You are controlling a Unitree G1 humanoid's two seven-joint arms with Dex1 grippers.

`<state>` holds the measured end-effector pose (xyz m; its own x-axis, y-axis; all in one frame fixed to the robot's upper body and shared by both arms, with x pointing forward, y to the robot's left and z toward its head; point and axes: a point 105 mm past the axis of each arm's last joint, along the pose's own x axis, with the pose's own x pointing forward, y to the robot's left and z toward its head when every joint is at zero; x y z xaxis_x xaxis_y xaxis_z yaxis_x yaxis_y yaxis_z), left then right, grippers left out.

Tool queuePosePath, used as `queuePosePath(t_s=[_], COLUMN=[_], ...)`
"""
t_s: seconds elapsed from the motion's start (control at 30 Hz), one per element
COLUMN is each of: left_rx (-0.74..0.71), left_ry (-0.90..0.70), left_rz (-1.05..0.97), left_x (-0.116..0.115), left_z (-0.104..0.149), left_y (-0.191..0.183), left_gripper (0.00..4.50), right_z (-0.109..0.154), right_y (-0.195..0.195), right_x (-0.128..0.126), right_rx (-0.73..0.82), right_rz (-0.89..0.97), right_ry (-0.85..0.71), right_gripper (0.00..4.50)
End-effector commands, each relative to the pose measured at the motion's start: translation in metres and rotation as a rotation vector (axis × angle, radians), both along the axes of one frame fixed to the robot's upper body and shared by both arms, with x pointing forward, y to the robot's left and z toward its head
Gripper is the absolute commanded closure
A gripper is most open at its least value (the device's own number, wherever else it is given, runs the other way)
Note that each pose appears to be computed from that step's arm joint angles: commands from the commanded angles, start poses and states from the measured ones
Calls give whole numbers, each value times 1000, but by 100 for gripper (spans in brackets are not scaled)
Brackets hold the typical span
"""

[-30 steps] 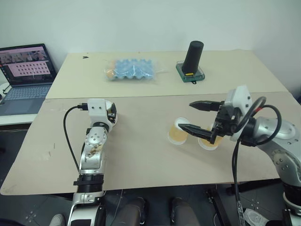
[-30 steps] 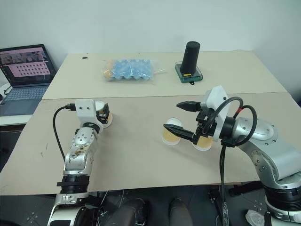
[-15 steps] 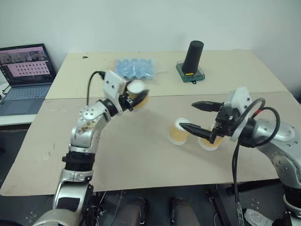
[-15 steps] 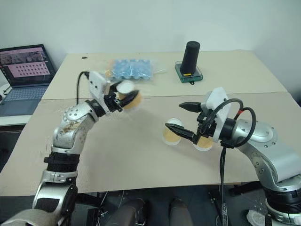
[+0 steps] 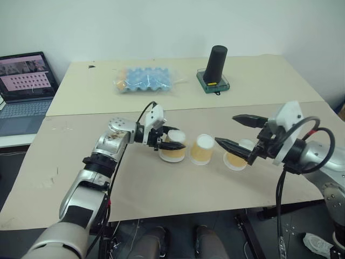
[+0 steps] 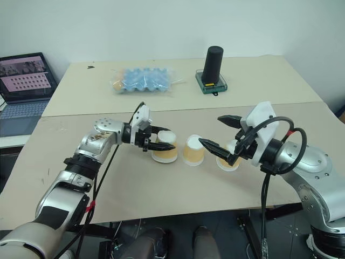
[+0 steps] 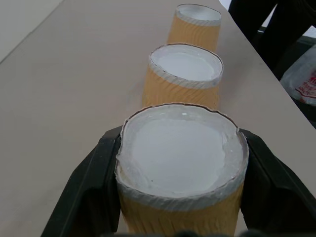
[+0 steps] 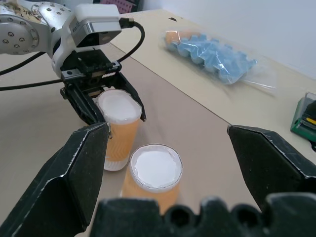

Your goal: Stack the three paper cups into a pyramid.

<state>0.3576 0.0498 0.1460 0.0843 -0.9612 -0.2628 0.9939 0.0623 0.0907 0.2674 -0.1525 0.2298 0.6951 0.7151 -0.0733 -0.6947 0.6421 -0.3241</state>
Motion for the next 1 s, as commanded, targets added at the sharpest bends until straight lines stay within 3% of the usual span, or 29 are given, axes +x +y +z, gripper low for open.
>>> queuePosePath(t_s=[0.03,0.4,0.47,0.5,0.57,1.0], left_rx=[0,9,10,11,12,-17], left_ry=[-47,-47,-58,-58,-61,-91], left_rz=[-66,-45,-33,-32,-27,22], left_x=[-5,-3,-1,-1,-1,-2], left_z=[5,2,3,2,2,24], left_y=[-13,-12,-11,-11,-10,15], left_gripper=[198,198,101,88,4,4], right_z=[13,18,18,18,19,18], right_y=[-4,-8,-7,-7,-7,-5], right_x=[-9,-10,-9,-9,-7,-6], right_rx=[-11,-10,-11,-12,-11,-15], right_rz=[-23,-32,-27,-26,-24,-2], right_ry=[-60,-70,-70,-70,-70,-62], right_gripper=[0,0,0,0,0,0])
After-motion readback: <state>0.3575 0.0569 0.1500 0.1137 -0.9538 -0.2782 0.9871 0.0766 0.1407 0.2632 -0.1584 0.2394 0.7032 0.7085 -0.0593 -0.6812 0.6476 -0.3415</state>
